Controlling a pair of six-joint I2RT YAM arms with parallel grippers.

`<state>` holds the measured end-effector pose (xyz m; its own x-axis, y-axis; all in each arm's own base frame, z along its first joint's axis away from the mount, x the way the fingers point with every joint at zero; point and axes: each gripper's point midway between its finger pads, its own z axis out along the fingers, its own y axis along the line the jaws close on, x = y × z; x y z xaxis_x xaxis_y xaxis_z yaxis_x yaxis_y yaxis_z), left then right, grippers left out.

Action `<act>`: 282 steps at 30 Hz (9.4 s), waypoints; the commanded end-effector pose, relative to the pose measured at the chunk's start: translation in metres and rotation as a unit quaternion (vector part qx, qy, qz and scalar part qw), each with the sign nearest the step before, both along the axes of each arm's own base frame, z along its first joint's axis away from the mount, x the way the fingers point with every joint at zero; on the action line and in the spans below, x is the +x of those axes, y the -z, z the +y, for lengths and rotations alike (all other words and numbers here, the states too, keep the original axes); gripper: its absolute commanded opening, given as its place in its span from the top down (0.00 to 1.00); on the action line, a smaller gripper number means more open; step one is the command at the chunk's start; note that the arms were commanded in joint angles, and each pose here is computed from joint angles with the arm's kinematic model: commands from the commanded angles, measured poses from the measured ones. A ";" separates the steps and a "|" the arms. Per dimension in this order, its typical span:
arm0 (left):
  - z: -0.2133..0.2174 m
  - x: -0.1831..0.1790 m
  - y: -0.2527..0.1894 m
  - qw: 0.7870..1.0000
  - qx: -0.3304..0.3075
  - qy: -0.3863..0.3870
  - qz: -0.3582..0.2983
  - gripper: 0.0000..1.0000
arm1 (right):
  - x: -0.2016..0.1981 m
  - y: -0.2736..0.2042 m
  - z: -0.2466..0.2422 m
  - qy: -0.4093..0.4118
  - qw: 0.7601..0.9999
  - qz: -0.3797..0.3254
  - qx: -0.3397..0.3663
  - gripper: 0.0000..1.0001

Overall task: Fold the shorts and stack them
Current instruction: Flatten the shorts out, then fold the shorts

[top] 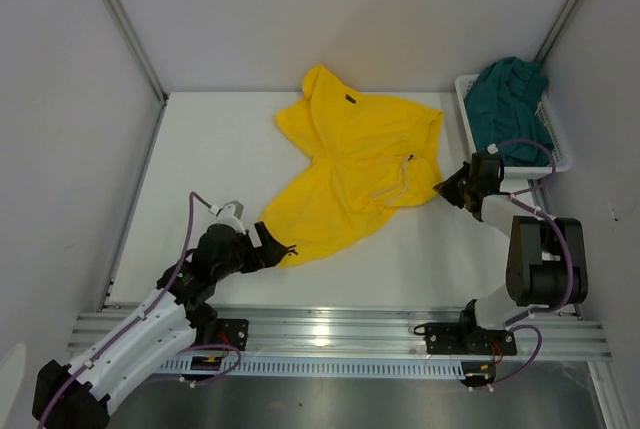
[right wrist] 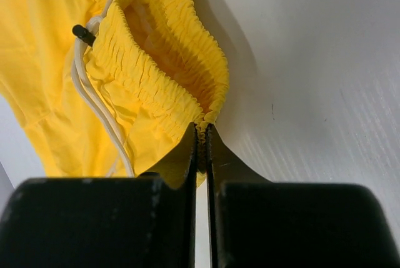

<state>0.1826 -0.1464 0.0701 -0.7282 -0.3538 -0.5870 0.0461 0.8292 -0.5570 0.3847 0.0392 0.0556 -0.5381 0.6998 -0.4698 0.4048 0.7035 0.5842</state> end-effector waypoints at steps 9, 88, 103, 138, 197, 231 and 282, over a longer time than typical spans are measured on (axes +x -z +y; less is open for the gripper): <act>-0.016 -0.011 -0.009 0.995 -0.092 -0.034 0.004 0.01 | 0.016 0.016 -0.003 0.033 0.999 -0.017 0.016 1.00; -0.001 0.020 -0.041 0.999 0.018 0.000 -0.034 0.85 | 0.002 -0.051 -0.020 -0.060 0.997 0.040 -0.030 0.59; -0.024 -0.006 -0.005 0.998 -0.029 0.053 -0.016 0.19 | 0.006 -0.025 -0.012 -0.063 0.996 0.055 -0.011 0.64; -0.024 0.000 0.037 0.998 0.025 0.049 0.012 1.00 | 0.017 0.019 -0.005 -0.059 0.984 0.153 -0.072 0.84; 0.006 0.044 -0.017 0.999 0.046 0.000 -0.015 1.00 | -0.016 0.018 0.002 -0.045 0.998 0.036 -0.018 0.44; 0.048 0.043 -0.185 0.984 0.073 -0.059 -0.153 1.00 | -0.113 -0.050 0.021 -0.080 0.996 0.025 -0.024 1.00; -0.009 -0.035 -0.056 0.999 0.012 0.023 0.029 0.19 | -0.077 -0.065 0.010 -0.077 0.996 0.032 -0.028 1.00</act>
